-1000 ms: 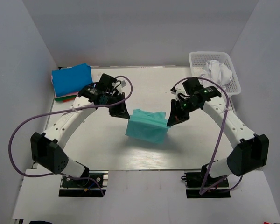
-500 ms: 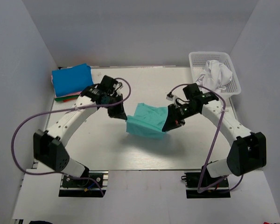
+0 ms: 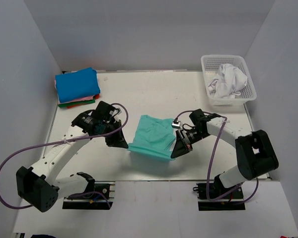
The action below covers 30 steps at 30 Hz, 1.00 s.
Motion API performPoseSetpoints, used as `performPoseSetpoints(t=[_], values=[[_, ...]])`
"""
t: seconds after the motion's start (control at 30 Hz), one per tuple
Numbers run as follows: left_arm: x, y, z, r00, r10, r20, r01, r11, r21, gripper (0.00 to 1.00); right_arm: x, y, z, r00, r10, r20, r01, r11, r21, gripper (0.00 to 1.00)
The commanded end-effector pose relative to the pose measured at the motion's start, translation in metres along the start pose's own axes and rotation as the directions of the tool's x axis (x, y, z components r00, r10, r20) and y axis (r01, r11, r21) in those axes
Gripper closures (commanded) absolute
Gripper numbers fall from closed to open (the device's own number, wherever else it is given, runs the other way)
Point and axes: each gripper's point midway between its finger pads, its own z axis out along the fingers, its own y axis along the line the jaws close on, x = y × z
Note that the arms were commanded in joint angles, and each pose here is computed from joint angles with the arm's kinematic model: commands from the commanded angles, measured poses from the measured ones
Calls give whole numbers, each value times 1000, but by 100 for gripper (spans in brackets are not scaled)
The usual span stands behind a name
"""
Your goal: Fold and stack the t-shirts
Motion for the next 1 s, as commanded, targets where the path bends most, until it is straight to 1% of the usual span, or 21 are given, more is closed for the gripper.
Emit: performPoseSetpoints(t=[0.0, 0.07, 0.1, 0.17, 0.2, 0.23, 0.3, 0.37, 0.4, 0.43, 0.5, 0.53, 0.63, 0.67, 0.7, 0.77, 0.8, 0.97], values=[[-24, 7, -12, 990, 4, 139, 2, 999, -46, 100, -23, 12, -5, 995, -92, 41, 95, 993, -66, 100], [-32, 6, -9, 989, 4, 148, 5, 998, -62, 100, -31, 12, -7, 994, -101, 51, 103, 993, -50, 100], [-43, 0, -10, 984, 13, 180, -4, 999, -51, 100, -43, 14, -11, 992, -108, 64, 111, 993, -43, 100], [-54, -2, -6, 981, 14, 192, -1, 998, -66, 100, -49, 11, -13, 992, -106, 68, 109, 994, -33, 100], [-67, -11, -8, 972, 24, 234, -14, 999, -46, 100, -57, 8, -14, 992, -107, 73, 110, 994, -27, 100], [-78, -13, -8, 966, 21, 258, -10, 999, -45, 100, -60, 1, -14, 991, -112, 72, 111, 994, 7, 100], [-97, -23, -11, 951, 29, 307, -19, 999, -38, 100, -75, -3, -20, 989, -115, 89, 114, 993, 26, 100], [-110, -24, -1, 952, 15, 307, 4, 998, -60, 100, -89, 0, -26, 985, -130, 116, 129, 992, 15, 100], [-121, -30, -4, 944, 19, 331, 0, 998, -57, 100, -96, -1, -28, 984, -129, 121, 127, 992, 25, 100], [-125, -29, 7, 951, 14, 308, 9, 997, -75, 100, -102, -5, -32, 984, -115, 135, 112, 993, 31, 100], [-141, -32, 9, 943, 17, 334, 14, 996, -91, 100, -113, -6, -37, 979, -126, 158, 123, 992, 33, 100], [-149, -37, 12, 937, 20, 348, 9, 997, -80, 100, -117, -11, -40, 980, -103, 171, 99, 995, 31, 100], [-168, -38, 23, 937, 29, 349, 14, 992, -122, 100, -129, -13, -46, 976, -95, 194, 97, 995, 0, 100], [-180, -43, 19, 925, 34, 378, 15, 992, -126, 100, -135, -12, -50, 973, -104, 206, 105, 994, 4, 100], [-187, -36, 30, 932, 34, 360, 26, 987, -160, 100, -144, -15, -54, 972, -99, 214, 98, 995, 11, 100], [-204, -48, 29, 924, 37, 380, 19, 989, -144, 100, -151, -18, -59, 970, -91, 224, 90, 996, 13, 100], [-215, -49, 33, 926, 29, 377, 30, 988, -152, 100, -162, -15, -64, 966, -106, 234, 106, 994, 15, 100], [-233, -62, 33, 916, 77, 394, -23, 990, -140, 100, -176, -3, -72, 957, -147, 251, 142, 989, 39, 100]])
